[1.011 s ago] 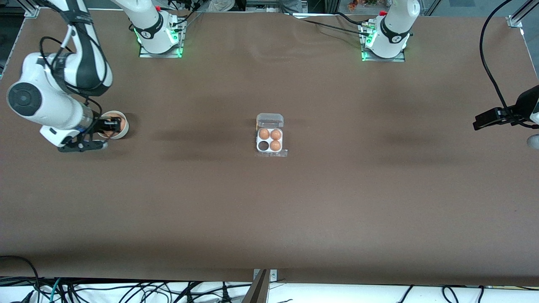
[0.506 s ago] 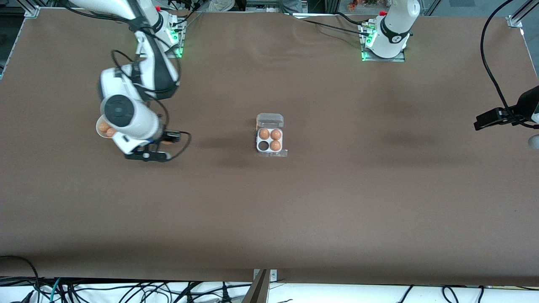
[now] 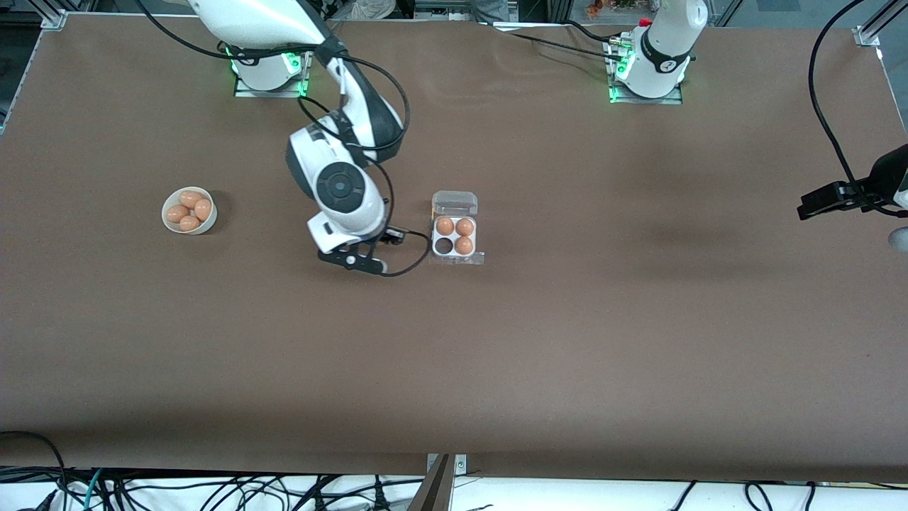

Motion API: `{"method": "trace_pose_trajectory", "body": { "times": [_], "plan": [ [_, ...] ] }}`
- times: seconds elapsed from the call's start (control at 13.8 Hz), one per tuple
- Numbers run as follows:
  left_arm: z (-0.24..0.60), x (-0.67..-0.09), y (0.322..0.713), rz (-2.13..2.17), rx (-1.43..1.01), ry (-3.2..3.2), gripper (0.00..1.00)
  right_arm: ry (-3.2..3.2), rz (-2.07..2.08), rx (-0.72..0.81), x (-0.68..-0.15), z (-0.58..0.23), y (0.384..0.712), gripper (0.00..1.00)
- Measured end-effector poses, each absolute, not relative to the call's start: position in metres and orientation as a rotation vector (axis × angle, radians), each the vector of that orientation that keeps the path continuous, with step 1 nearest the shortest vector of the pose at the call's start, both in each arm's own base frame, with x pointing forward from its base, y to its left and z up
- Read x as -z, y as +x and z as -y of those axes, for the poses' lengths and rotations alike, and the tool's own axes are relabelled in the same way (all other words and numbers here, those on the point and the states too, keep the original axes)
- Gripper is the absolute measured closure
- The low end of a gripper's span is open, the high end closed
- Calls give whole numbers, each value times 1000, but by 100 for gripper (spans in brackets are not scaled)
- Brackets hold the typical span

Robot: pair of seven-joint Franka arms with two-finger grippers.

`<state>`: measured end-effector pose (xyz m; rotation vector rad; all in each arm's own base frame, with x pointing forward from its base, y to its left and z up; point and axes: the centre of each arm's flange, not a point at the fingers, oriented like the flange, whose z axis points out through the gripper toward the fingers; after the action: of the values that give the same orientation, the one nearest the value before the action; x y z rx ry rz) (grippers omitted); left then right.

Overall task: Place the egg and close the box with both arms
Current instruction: 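Carry the egg with the right gripper into the empty box cup, then release the egg and raise the right gripper while the left gripper approaches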

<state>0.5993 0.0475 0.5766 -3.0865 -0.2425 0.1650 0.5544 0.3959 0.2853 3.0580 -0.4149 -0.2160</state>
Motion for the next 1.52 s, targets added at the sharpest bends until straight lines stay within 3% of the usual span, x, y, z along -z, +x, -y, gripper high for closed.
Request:
{"method": "trace_pose_trajectory", "body": {
  "times": [0.51, 1.44, 1.52],
  "plan": [
    [-47, -577, 599, 241, -165, -3087, 0, 3105, 506, 200, -272, -481, 543, 52],
    [-18, -575, 601, 166, -171, -3090, 0, 3108, 487, 201, -237, -502, 532, 52],
    [-15, -575, 602, 158, -171, -3090, 0, 3105, 486, 204, -235, -502, 531, 47]
  ]
}}
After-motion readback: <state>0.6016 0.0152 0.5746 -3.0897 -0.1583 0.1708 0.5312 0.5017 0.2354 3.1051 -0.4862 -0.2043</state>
